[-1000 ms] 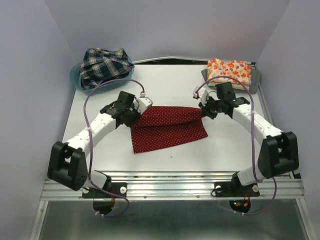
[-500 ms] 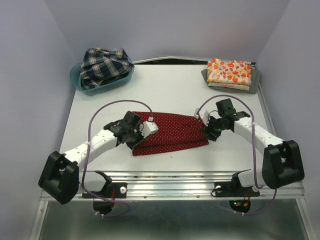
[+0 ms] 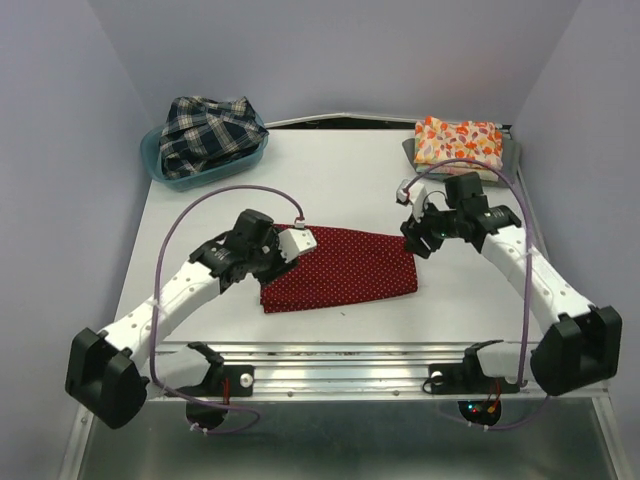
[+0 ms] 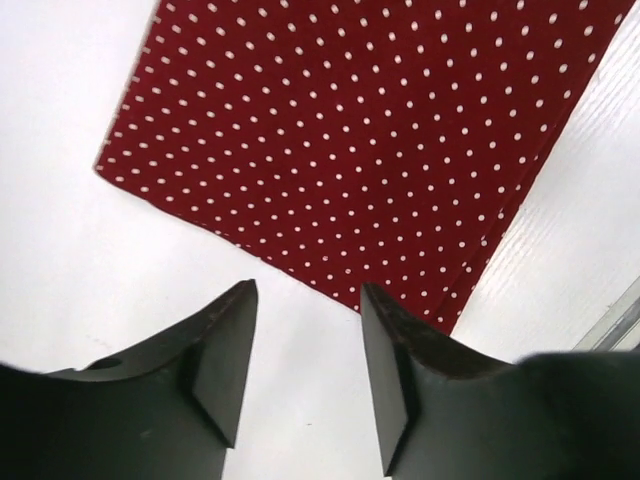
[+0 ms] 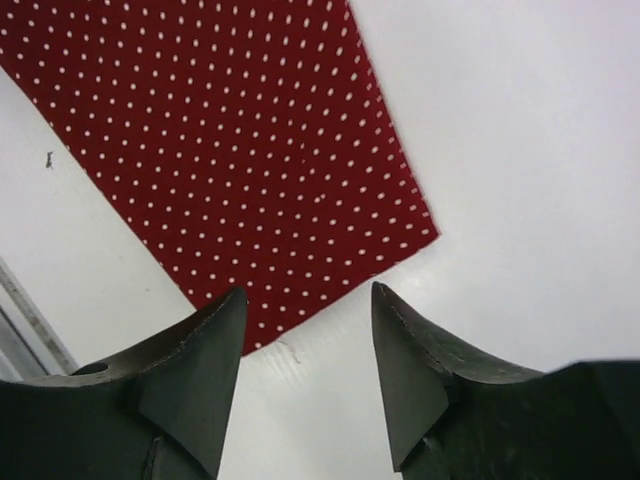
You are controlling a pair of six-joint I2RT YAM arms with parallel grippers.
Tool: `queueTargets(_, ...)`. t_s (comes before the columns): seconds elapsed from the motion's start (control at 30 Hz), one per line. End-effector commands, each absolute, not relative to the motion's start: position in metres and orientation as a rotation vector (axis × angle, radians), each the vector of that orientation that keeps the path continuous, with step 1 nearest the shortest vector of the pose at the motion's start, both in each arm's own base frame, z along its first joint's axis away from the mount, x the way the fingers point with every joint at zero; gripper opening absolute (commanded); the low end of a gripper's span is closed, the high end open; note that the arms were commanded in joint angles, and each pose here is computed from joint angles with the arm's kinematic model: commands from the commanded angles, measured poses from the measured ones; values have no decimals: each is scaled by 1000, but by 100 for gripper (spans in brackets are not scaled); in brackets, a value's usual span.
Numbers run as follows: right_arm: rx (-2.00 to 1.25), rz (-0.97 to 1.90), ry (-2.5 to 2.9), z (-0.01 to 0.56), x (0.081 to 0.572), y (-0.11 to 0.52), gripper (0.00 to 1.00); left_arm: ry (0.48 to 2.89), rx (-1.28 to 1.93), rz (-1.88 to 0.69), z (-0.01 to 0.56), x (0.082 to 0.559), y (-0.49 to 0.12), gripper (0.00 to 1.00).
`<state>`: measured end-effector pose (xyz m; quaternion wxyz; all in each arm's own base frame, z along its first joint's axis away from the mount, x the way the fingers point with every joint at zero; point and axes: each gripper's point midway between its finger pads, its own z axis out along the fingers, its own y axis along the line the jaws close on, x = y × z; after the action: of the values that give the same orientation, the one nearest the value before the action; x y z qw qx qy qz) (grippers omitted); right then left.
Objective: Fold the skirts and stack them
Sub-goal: Fold the skirt
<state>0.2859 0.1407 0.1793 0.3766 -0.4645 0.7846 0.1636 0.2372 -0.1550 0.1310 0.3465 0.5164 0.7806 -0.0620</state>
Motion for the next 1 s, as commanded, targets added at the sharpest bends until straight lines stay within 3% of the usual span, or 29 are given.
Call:
queueTargets(0.0,-1113,570,2249,129,279,148,54,2096,1420,-177,106,240,-159,53)
queueTargets(0.2,-1034,569,2407,76,285,144,52,2170,1402,-165,85,257,-167,50)
queueTargets(0.43,-1173,426,2540,27,260,128,50,2372,1379,-179,35,270,-176,40)
queueTargets(0.53,-1288,374,2538,13,235,134,49,2473,1315,-197,15,284,-177,33)
queueTargets(0.67,-1505,431,2507,8,182,165,46,2498,1242,-193,5,329,-188,31)
queueTargets(0.73,-1672,523,2414,18,150,197,43,2485,1228,-156,8,356,-194,31)
queueTargets(0.8,-1738,678,2306,44,128,231,50,2452,1171,-151,25,404,-207,33)
queueTargets(0.87,-1616,836,2220,95,141,273,58,2379,1068,-164,66,452,-217,38)
queueTargets(0.97,-1491,824,2103,162,178,302,60,2306,953,-171,127,476,-206,45)
